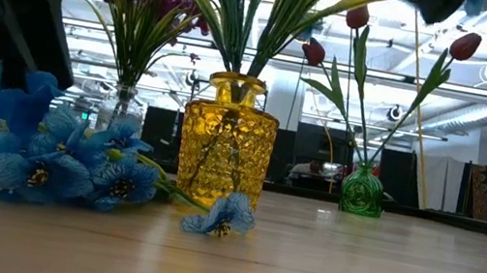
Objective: Sort flowers into vase by color
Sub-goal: Put the top blue flowers into the yellow vase, then put the blue flowers into the yellow vase
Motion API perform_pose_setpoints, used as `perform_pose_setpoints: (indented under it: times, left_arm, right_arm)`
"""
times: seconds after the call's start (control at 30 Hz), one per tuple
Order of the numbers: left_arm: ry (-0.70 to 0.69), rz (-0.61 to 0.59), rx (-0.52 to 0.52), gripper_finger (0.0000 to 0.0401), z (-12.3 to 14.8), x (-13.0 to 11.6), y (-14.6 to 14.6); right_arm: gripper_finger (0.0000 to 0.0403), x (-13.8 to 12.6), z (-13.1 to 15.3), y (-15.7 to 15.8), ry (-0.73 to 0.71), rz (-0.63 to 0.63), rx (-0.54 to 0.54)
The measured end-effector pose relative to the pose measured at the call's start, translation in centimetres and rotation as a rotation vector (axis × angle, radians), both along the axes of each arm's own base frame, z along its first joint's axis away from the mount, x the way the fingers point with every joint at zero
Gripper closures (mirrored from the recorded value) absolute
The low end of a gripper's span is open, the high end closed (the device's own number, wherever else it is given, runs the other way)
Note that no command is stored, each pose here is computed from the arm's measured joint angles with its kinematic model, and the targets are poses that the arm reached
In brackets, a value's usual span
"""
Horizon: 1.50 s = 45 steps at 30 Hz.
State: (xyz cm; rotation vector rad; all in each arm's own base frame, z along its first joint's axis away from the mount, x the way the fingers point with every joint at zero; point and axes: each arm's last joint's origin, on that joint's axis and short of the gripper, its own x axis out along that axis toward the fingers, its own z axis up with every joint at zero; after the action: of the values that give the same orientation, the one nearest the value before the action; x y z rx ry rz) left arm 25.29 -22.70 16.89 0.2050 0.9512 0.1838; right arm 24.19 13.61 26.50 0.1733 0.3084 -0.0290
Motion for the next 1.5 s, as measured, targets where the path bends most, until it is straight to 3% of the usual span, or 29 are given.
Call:
perform_pose_setpoints:
  times: [0.33, 0.63, 0.77, 1.07, 1.5]
  left_arm:
    - [0.079, -0.027, -0.047, 0.0233, -0.2, -0.3, -0.1]
    - [0.029, -0.095, -0.265, 0.0233, 0.3, 0.6, -1.7]
    - [0.012, -0.165, -0.280, 0.0233, 1.0, 0.7, -2.3]
    - [0.049, -0.214, -0.038, 0.0233, 3.1, 0.3, -1.4]
    - [0.323, -0.639, 0.444, 0.0233, 1.3, 1.0, 0.8]
  right_arm:
    - [0.0007, -3.5, 3.4, 1.1, -0.126, 0.104, 0.070]
    - [0.0007, -4.4, 4.2, 1.4, -0.158, 0.142, 0.041]
    - [0.0007, -4.4, 4.3, 1.3, -0.164, 0.142, 0.034]
    - [0.0007, -4.4, 4.3, 1.3, -0.168, 0.145, 0.025]
    - [0.0007, -4.6, 4.1, 1.5, -0.148, 0.169, -0.009]
